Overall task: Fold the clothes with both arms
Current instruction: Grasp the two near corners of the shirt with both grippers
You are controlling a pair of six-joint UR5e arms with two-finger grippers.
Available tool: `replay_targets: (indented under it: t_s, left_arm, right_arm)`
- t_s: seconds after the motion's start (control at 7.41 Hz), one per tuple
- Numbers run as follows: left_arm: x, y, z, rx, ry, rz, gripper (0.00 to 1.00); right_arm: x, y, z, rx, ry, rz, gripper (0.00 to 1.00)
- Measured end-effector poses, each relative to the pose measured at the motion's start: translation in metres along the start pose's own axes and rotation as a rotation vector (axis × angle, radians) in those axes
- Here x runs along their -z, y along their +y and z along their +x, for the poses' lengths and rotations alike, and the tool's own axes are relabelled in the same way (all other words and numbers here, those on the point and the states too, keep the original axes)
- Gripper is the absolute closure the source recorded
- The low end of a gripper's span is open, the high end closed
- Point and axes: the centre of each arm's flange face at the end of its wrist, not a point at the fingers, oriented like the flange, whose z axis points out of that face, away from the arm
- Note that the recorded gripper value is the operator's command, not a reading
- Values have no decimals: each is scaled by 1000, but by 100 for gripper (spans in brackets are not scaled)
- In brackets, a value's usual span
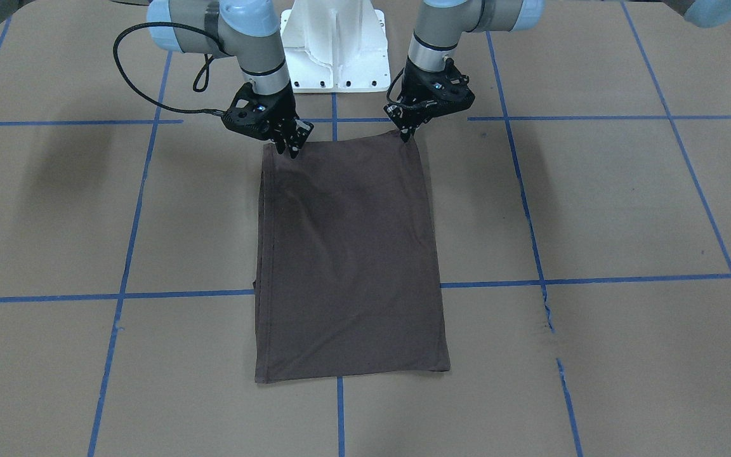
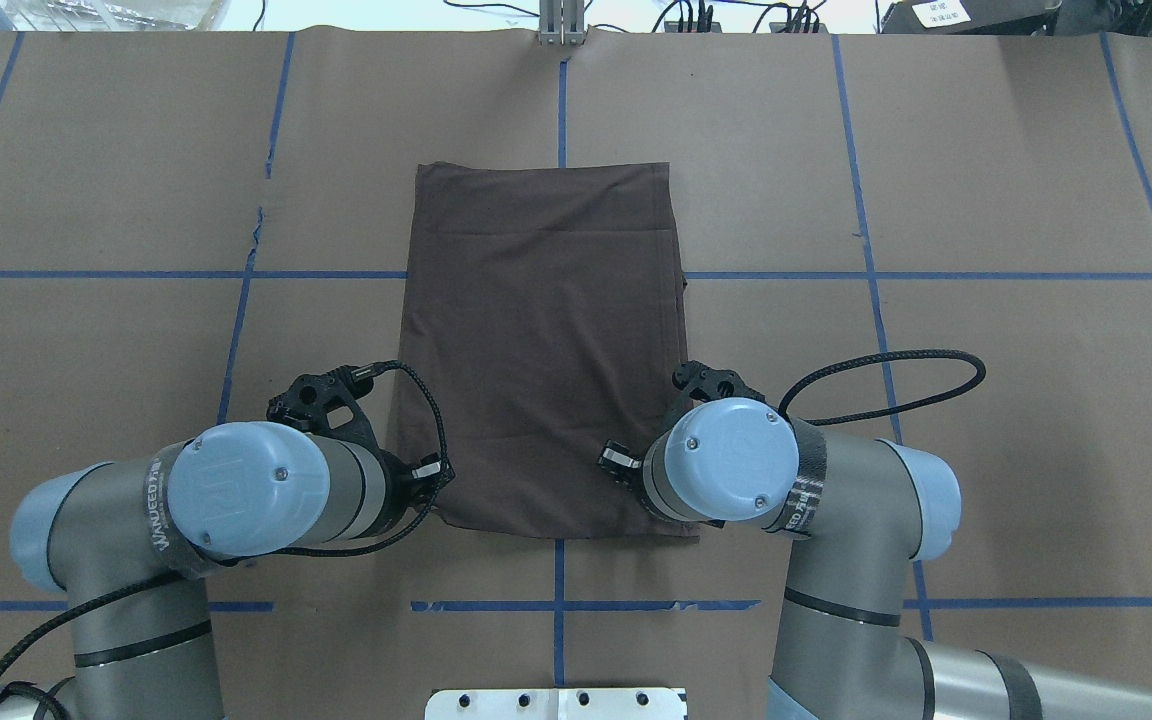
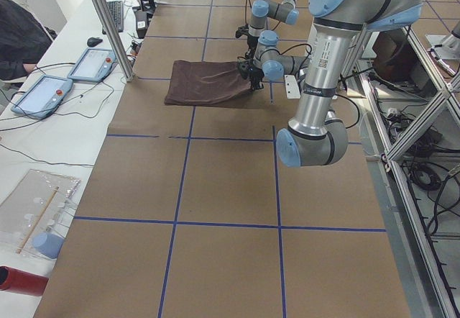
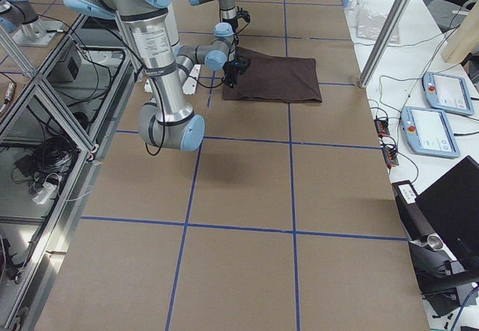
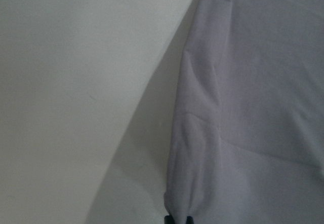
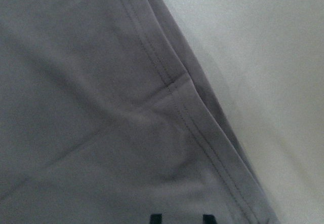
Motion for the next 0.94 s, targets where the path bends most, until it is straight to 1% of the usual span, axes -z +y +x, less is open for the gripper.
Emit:
replay_targets:
  t_s: [0.27,0.4,0.67,0.94]
  left_arm:
    - [0,0,0,0,0,-1,100]
    - [0,0,0,0,0,-1,100]
    - [-1,0,-1,0,-4,0,100]
    - [-1,0,-2,0,-5,0,100]
  right_arm:
    - [0,4,-2,-3,-2,-5,0]
    - [-4,7,-3,-21,4,-6,0]
    - [-22,12,-6,-115,32,1,0]
    - [-33,16,-8,-200,53,6,0]
